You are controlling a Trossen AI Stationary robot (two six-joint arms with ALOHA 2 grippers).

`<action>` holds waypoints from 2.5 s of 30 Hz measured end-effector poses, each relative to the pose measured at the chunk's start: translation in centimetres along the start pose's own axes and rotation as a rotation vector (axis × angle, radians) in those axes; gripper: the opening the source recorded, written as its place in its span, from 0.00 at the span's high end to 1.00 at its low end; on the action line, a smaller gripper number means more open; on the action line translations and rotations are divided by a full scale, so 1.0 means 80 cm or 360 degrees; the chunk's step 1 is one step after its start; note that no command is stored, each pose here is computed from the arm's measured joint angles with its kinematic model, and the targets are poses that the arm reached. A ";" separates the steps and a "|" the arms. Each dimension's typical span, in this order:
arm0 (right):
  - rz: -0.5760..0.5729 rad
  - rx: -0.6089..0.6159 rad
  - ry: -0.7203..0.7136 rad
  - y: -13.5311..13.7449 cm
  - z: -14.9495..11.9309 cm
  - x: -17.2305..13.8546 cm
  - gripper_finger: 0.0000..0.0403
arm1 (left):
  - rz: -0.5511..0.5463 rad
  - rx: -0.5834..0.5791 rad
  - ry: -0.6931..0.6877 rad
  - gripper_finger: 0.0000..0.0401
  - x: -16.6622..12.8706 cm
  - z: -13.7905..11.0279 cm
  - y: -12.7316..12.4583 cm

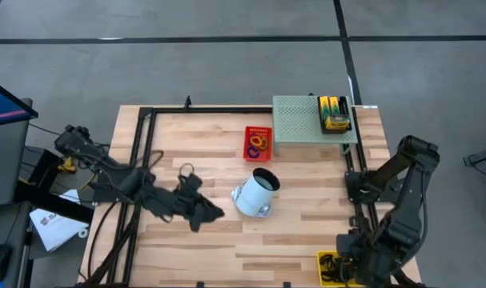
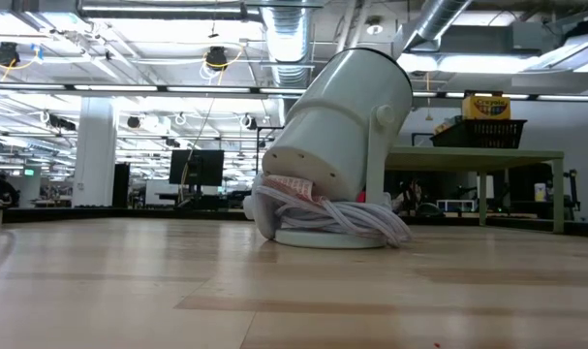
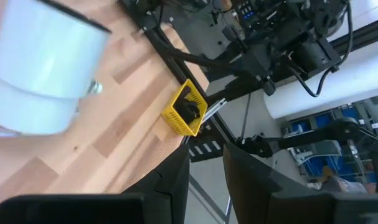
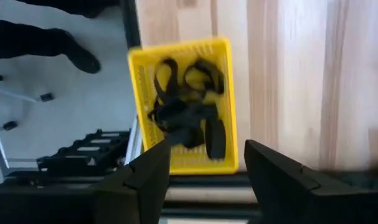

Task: Pick & Place Office Desk Supplies
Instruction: Put the yellow bin on the shelf

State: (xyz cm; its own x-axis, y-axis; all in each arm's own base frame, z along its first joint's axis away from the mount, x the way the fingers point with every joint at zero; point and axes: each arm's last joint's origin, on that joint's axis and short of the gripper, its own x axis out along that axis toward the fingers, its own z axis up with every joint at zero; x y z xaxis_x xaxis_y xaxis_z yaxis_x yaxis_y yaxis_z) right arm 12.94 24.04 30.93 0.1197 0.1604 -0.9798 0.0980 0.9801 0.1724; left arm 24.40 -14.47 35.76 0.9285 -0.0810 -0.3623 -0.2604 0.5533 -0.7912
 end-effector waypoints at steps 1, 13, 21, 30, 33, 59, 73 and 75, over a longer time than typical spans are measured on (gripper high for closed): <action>-0.0032 0.0051 0.0016 0.002 -0.005 0.003 0.51 | 0.0004 -0.0002 -0.0006 0.77 0.003 -0.007 -0.001; -0.0301 0.1307 0.0064 0.003 -0.027 0.018 0.58 | 0.0014 -0.0067 -0.0079 0.77 0.009 -0.047 -0.010; -0.0030 0.1648 0.0024 0.001 0.027 0.057 0.58 | -0.0006 0.0069 -0.0056 0.77 0.004 -0.048 -0.012; 0.0195 0.1777 0.0059 0.021 0.096 0.113 0.63 | -0.0136 0.0219 0.0056 0.77 -0.023 -0.050 -0.022; 0.0123 0.1764 0.0129 0.037 0.103 0.136 0.64 | -0.0173 0.0250 0.0080 0.77 -0.037 -0.053 -0.025; -0.0328 0.1926 0.0196 0.053 0.110 0.145 0.66 | -0.0258 0.0274 0.0086 0.77 -0.072 -0.054 -0.031; -0.0361 0.1889 0.0198 0.055 0.099 0.158 0.66 | -0.0291 0.0291 0.0073 0.77 -0.072 -0.053 -0.034; -0.0369 0.1891 0.0199 0.053 0.099 0.164 0.66 | -0.0291 0.0291 0.0073 0.77 -0.072 -0.053 -0.034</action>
State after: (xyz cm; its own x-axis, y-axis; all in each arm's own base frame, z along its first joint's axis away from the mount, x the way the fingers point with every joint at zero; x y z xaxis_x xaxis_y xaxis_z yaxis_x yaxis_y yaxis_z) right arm 22.74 29.40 19.65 -0.1105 0.0702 -0.9914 0.9561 0.2799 -0.0867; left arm 18.61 -19.01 37.92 0.9417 -0.2287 -0.2469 -0.0335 0.6662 -0.7450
